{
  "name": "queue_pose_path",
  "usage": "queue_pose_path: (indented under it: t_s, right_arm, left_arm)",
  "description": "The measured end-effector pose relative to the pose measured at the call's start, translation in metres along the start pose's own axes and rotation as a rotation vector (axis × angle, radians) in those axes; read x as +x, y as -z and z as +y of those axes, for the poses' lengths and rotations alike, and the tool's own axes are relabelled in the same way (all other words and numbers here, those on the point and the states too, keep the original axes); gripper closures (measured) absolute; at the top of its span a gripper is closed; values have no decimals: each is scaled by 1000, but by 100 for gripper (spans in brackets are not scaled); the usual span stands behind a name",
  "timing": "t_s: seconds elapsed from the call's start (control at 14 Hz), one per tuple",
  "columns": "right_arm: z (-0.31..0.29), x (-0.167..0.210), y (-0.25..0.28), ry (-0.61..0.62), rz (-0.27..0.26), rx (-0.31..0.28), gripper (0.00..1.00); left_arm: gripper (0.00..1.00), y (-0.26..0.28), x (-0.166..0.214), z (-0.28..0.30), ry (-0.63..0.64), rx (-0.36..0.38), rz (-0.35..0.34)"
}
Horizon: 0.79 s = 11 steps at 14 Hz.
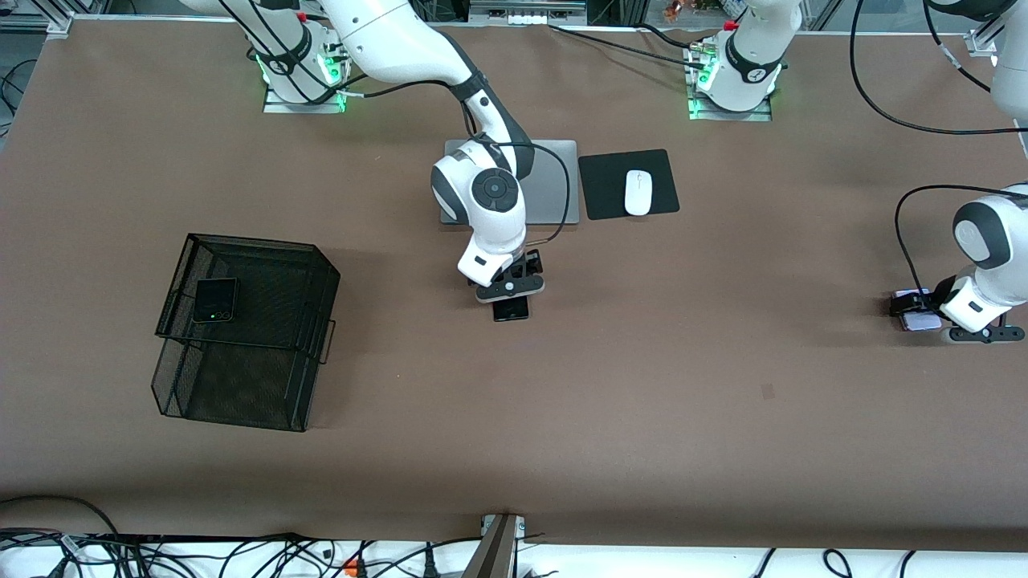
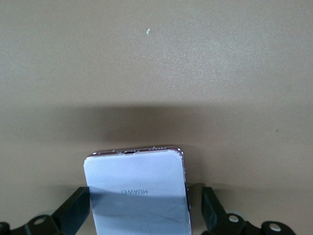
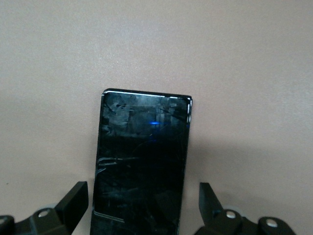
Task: Place phones with both arms
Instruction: 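Grasp the black phone with the right gripper while the left gripper grasps the white phone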
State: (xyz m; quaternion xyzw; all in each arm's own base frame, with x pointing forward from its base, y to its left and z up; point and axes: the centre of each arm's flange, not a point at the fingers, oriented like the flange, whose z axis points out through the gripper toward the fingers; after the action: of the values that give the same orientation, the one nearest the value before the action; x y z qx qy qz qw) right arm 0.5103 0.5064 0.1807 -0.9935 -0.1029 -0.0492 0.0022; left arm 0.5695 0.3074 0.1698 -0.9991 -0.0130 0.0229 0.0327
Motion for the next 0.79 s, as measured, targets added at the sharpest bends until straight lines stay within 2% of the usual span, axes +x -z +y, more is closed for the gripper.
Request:
queue_pose_path:
  t_s: [0.43, 0.5, 0.57, 0.64, 0.79]
  right_arm:
    - [-5, -5, -15, -12, 3, 26, 1]
    - [-4, -4, -15, -15, 3, 27, 4]
    - [-3, -3, -12, -18, 5, 31, 15]
    - [-4, -2, -8, -20, 5, 35, 21]
    - [-4, -1, -6, -19, 3, 35, 21]
  left_arm:
    - [0, -9, -5, -4, 19, -11, -12]
    - [8, -8, -5, -4, 25, -17, -12]
    - [15, -5, -4, -3, 27, -21, -15]
    - [15, -5, -6, -2, 28, -29, -36]
    - [15, 1, -4, 3, 21, -55, -95]
